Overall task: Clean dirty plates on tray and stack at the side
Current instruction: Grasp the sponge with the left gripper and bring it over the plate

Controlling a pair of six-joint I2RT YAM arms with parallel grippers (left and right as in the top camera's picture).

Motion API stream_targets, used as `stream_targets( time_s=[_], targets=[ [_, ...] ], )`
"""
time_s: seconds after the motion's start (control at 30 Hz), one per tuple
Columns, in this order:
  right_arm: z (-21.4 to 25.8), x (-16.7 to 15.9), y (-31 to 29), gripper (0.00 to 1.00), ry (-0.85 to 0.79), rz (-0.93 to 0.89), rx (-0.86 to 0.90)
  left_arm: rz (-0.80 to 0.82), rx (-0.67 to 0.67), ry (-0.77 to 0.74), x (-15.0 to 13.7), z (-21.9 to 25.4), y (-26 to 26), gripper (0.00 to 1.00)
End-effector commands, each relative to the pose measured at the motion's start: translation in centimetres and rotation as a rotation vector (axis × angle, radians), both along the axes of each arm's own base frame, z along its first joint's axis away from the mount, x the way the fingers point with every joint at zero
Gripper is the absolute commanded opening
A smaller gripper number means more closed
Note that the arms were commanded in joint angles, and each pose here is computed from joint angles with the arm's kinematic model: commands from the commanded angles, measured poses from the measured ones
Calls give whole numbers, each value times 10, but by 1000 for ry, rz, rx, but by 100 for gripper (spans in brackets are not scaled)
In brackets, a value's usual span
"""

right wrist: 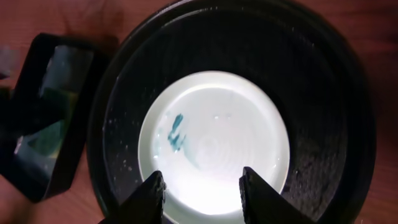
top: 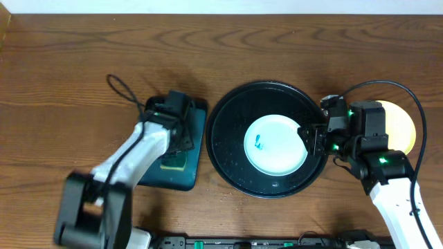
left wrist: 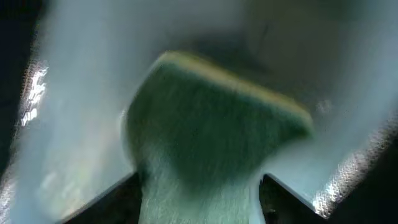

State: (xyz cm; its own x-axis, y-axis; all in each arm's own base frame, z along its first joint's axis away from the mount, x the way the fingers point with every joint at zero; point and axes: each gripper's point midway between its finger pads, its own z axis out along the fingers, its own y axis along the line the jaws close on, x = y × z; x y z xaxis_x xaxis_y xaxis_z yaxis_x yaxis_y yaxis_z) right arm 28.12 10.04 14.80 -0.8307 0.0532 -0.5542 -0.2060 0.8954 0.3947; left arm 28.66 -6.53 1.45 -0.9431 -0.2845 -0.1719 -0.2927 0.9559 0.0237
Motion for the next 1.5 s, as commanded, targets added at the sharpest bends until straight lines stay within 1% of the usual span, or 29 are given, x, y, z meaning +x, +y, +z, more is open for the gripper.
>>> stream_targets(
  time_s=[0.0, 0.03, 0.07, 0.1, 0.2, 0.33, 0.37, 0.4, 0.43, 0.47, 0.5, 0.53, 0.6, 0.63, 0.67, 0.73, 0.83, 0.93, 1.0, 1.07, 1.1, 1.23, 1.33, 1.4, 1.47],
  targets=[
    [-3, -7, 6, 37, 19, 35, 4, 1, 31, 36, 3, -27, 4, 34],
    [-4, -8, 6, 36, 27, 35, 4, 0, 34, 48, 3, -34, 4, 22],
    [-5, -9, 6, 36, 33, 35, 3, 0, 37, 56, 3, -37, 4, 13],
    [-6, -11, 5, 36, 40, 35, 2, 1, 39, 64, 1, -39, 4, 8],
    [-7, -13, 5, 36, 51, 35, 0, 0, 40, 69, 0, -37, 5, 8],
    [-7, -12, 5, 35, 47, 35, 0, 0, 40, 70, -1, -20, 5, 8],
    [-7, -12, 5, 35, 47, 35, 0, 0, 39, 68, -2, -14, 5, 27],
    [-7, -12, 5, 34, 47, 35, 0, 0, 38, 65, -2, -7, 5, 44],
    [-7, -12, 5, 34, 47, 35, 0, -1, 33, 62, -3, -2, 5, 48],
    [-7, -12, 5, 34, 47, 35, 0, -3, 20, 52, -5, 7, 4, 55],
    [-7, -12, 5, 34, 47, 35, 0, -6, 10, 46, -7, 13, 3, 58],
    [-7, -12, 5, 34, 47, 35, 0, -6, 3, 45, -9, 18, 2, 61],
    [-7, -12, 5, 35, 49, 35, -1, -8, -12, 50, -15, 24, 1, 61],
    [-7, -12, 5, 34, 49, 35, -1, -9, -15, 55, -17, 26, 1, 59],
    [-7, -12, 5, 34, 49, 34, -1, -10, -14, 76, -23, 26, 1, 52],
    [-7, -12, 4, 35, 49, 32, -3, -9, -9, 93, -28, 20, 3, 51],
    [-7, -12, 4, 34, 49, 32, -4, -10, -17, 95, -32, 5, 3, 47],
    [-8, -12, 4, 32, 49, 30, -6, -7, -27, 90, -36, -12, 2, 45],
    [-8, -12, 4, 31, 51, 30, -7, -8, -28, 85, -38, -21, 3, 35],
    [-9, -11, -1, 31, 48, 13, -30, -7, -28, 84, -38, -25, 3, 14],
    [-11, -9, -5, 31, 45, -2, -50, -7, -29, 81, -37, -25, 3, 8],
    [-18, -1, -23, 24, 37, -70, -143, -8, -34, 68, -30, -10, 1, 8],
    [-28, 5, -28, 24, 60, -90, -178, -12, -36, 59, -23, 11, -1, 8],
    [-42, 7, -33, 26, 102, -111, -206, -13, -38, 53, -18, 27, -3, 7],
    [-57, 9, -38, 34, 153, -135, -233, -17, -43, 42, -13, 46, -5, 7]
  ],
)
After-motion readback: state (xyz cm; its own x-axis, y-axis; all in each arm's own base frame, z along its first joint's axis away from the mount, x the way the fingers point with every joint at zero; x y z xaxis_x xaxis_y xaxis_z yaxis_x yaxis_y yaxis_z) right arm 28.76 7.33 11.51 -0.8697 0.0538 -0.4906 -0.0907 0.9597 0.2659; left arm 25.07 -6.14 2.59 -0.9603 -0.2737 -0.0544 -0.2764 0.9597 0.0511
